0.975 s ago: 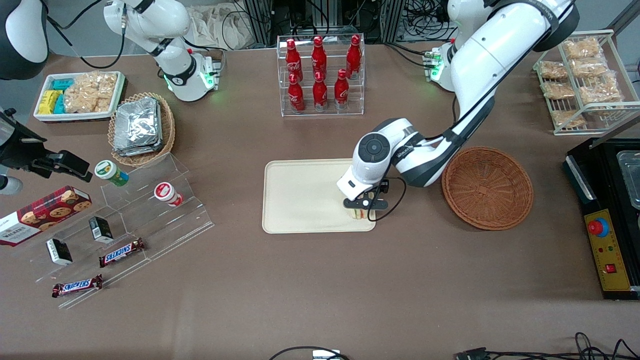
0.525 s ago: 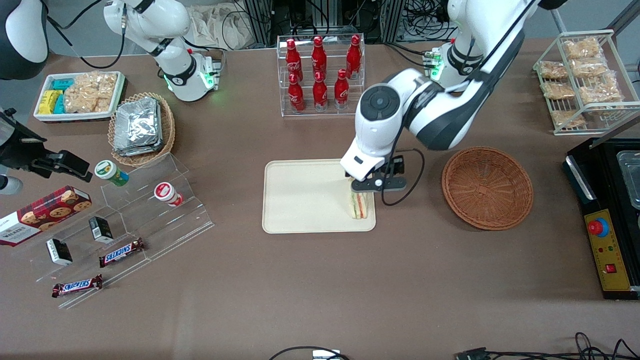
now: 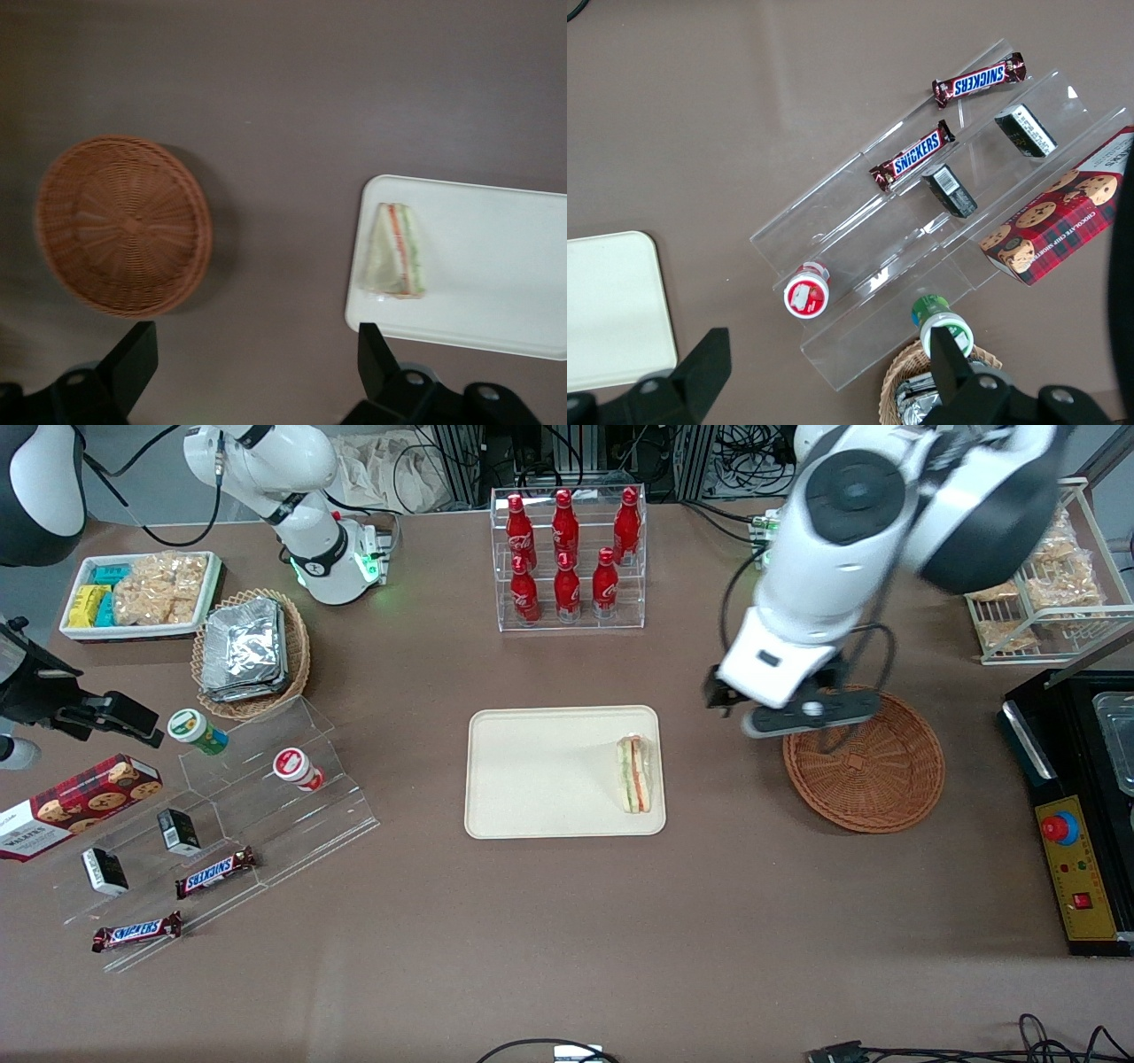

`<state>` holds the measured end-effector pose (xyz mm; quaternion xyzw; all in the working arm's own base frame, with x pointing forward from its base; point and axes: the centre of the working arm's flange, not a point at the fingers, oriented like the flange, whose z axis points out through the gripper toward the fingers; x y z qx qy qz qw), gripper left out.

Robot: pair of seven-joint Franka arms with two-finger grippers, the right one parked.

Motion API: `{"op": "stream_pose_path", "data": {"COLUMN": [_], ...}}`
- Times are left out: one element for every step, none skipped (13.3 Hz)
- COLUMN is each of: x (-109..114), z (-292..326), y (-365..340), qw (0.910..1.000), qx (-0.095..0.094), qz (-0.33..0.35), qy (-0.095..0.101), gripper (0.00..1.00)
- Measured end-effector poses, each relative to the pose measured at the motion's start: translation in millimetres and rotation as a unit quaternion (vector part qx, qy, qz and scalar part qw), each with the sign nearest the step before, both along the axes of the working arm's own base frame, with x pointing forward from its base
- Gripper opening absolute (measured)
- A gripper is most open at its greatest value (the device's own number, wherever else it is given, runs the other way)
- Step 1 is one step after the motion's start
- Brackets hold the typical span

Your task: Place sandwich from basket to tray

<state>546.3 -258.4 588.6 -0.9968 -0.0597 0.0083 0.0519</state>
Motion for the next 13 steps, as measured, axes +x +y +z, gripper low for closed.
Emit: {"op": "stream_pose_path", "data": {"x": [0, 0, -1, -2, -4, -6, -8, -11, -12, -12, -10, -8, -5], "z": [6, 9, 10, 11, 11, 10, 9, 8, 8, 8, 8, 9, 13], "y": [17, 31, 45, 61, 81, 104, 130, 157, 181, 203, 220, 230, 233], "qw": [1.0000, 0.9998, 0.9997, 0.9997, 0.9997, 0.9997, 0.9998, 0.9997, 0.9995, 0.9992, 0.9989, 0.9989, 0.9990], "qx": [0.009, 0.017, 0.020, 0.019, 0.015, 0.010, 0.005, -0.004, -0.013, -0.022, -0.031, -0.034, -0.034], "qz": [-0.001, -0.002, -0.001, 0.002, 0.004, -0.002, -0.010, -0.014, -0.018, -0.024, -0.028, -0.028, -0.026], "qy": [0.003, 0.007, 0.011, 0.016, 0.022, 0.021, 0.019, 0.020, 0.021, 0.021, 0.020, 0.016, 0.010], "gripper": [1.00, 1.00, 1.00, 1.00, 1.00, 1.00, 1.00, 1.00, 1.00, 1.00, 1.00, 1.00, 1.00]}}
